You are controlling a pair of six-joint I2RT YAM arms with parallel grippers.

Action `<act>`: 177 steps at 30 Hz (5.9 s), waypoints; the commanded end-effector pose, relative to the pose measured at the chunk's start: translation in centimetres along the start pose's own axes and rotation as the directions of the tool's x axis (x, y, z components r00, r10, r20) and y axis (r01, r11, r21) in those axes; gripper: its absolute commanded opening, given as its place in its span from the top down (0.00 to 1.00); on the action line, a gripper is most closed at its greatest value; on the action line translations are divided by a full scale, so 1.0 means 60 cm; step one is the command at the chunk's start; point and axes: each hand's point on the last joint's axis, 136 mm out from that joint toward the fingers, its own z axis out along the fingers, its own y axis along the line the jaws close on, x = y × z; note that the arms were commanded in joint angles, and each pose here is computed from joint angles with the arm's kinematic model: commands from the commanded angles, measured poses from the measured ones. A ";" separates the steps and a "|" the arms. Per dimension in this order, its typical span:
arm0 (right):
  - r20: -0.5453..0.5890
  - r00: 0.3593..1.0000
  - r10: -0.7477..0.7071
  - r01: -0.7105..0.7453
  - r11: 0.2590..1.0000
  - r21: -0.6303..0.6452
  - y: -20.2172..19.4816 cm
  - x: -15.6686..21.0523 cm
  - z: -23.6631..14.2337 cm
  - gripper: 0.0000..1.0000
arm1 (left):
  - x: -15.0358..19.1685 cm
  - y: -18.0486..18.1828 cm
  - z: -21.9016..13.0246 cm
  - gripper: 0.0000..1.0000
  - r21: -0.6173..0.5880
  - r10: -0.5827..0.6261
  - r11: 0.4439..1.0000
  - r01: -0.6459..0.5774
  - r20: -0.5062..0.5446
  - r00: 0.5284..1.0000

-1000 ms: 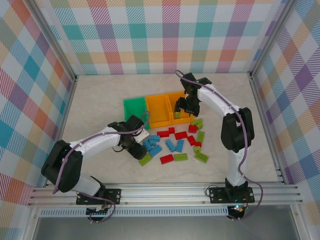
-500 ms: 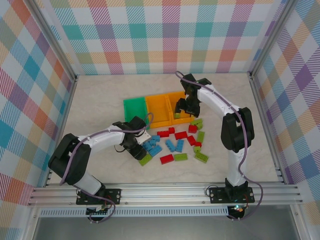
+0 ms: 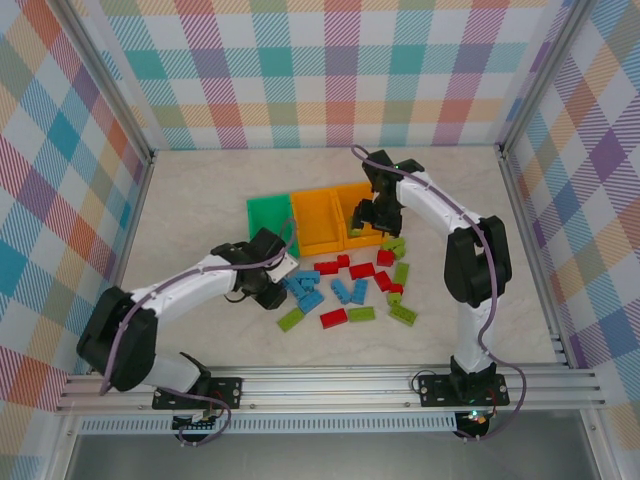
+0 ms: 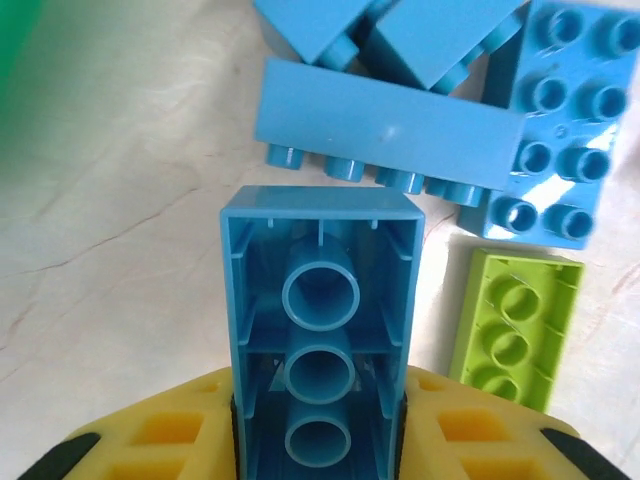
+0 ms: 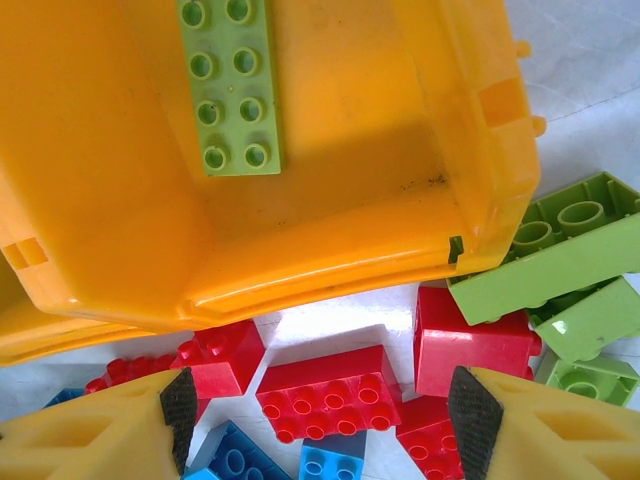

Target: Sort the legos into containers by color

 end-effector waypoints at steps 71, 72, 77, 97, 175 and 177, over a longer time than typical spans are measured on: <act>0.012 0.907 -0.420 0.414 0.898 0.146 -0.138 -0.030 0.103 0.25 | -0.195 0.193 -0.052 0.35 -0.038 -0.729 0.667 0.744 0.168 0.663; 0.001 0.906 -0.422 0.418 0.897 0.148 -0.140 -0.029 0.106 0.29 | -0.194 0.192 -0.053 0.35 -0.037 -0.730 0.667 0.744 0.168 0.663; -0.017 0.908 -0.419 0.417 0.896 0.151 -0.146 -0.018 0.101 0.44 | -0.189 0.196 -0.065 0.35 -0.049 -0.724 0.668 0.743 0.190 0.663; 0.193 0.936 -0.294 0.289 0.956 0.051 -0.091 -0.028 -0.082 0.49 | -0.159 0.188 -0.077 0.34 -0.055 -0.712 0.675 0.736 0.210 0.669; 0.044 0.996 -0.082 0.084 0.995 -0.052 0.008 -0.070 -0.025 0.23 | -0.074 -0.037 0.060 0.25 0.064 0.001 0.998 0.003 -0.062 0.998; 0.047 0.996 -0.079 0.082 0.995 -0.055 0.010 -0.072 -0.025 0.23 | -0.074 -0.037 0.063 0.25 0.068 0.003 0.998 0.002 -0.068 0.998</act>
